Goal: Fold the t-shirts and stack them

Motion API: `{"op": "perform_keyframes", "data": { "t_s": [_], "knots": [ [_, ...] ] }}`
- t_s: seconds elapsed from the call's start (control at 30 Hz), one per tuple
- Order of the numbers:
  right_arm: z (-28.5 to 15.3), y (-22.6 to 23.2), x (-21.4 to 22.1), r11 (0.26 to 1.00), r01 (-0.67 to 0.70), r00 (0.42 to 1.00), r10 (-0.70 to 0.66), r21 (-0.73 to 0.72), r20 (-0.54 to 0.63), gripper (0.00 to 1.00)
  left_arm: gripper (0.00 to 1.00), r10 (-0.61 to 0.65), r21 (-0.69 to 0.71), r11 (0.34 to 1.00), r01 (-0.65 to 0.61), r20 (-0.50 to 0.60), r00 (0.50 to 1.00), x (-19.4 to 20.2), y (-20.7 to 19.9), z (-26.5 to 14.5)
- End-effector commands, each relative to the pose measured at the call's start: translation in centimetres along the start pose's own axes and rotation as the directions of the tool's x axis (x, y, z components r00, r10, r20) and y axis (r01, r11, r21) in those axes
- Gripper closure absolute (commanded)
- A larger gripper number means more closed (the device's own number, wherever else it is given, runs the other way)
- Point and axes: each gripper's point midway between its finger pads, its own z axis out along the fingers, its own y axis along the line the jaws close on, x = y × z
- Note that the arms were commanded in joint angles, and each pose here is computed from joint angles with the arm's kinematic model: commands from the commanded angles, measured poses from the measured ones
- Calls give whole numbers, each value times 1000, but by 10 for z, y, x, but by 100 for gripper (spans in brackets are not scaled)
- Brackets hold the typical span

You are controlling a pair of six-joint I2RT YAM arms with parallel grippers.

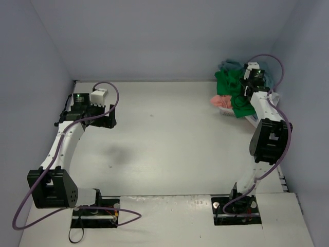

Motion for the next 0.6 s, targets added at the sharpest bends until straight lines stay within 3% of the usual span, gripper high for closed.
{"op": "perform_keyframes", "data": {
  "t_s": [0.0, 0.37, 0.57],
  "knots": [
    [-36, -2, -51, 999, 32, 989, -35, 26, 144, 100, 5, 21, -9, 1000, -21, 76, 997, -19, 1, -9],
    [-148, 54, -150, 987, 130, 915, -83, -94, 395, 100, 5, 18, -15, 1000, -17, 71, 997, -18, 2, -7],
    [-216, 141, -183, 932, 291, 841, -142, -216, 522, 100, 5, 20, -17, 1000, -19, 66, 998, -17, 4, -5]
  ]
}}
